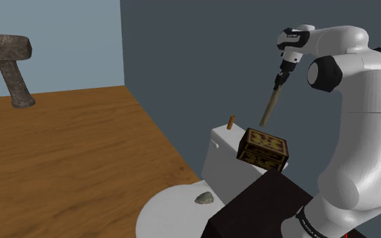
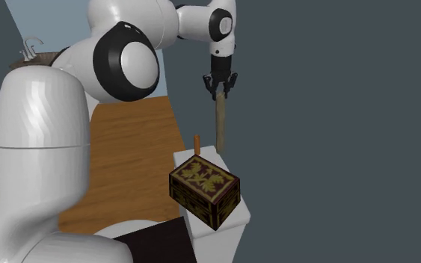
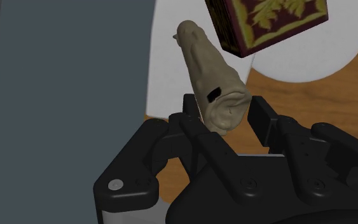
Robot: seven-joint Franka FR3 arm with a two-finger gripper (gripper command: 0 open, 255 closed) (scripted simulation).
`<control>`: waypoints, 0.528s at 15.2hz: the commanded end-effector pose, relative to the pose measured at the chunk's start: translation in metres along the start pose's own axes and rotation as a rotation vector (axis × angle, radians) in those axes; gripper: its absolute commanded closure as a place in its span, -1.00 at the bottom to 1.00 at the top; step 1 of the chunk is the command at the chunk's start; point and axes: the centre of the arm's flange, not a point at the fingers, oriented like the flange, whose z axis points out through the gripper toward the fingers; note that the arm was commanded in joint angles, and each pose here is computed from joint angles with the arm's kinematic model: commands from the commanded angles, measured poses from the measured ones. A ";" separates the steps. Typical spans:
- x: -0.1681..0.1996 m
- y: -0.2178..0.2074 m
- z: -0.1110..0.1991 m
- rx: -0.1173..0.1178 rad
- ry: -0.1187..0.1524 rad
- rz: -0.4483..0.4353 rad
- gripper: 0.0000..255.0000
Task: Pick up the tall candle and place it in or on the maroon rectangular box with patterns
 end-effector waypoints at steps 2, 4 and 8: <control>-0.001 0.000 -0.017 0.000 0.000 0.000 1.00; -0.001 0.000 -0.028 0.000 0.000 0.000 1.00; -0.001 0.000 -0.049 0.000 0.000 0.000 1.00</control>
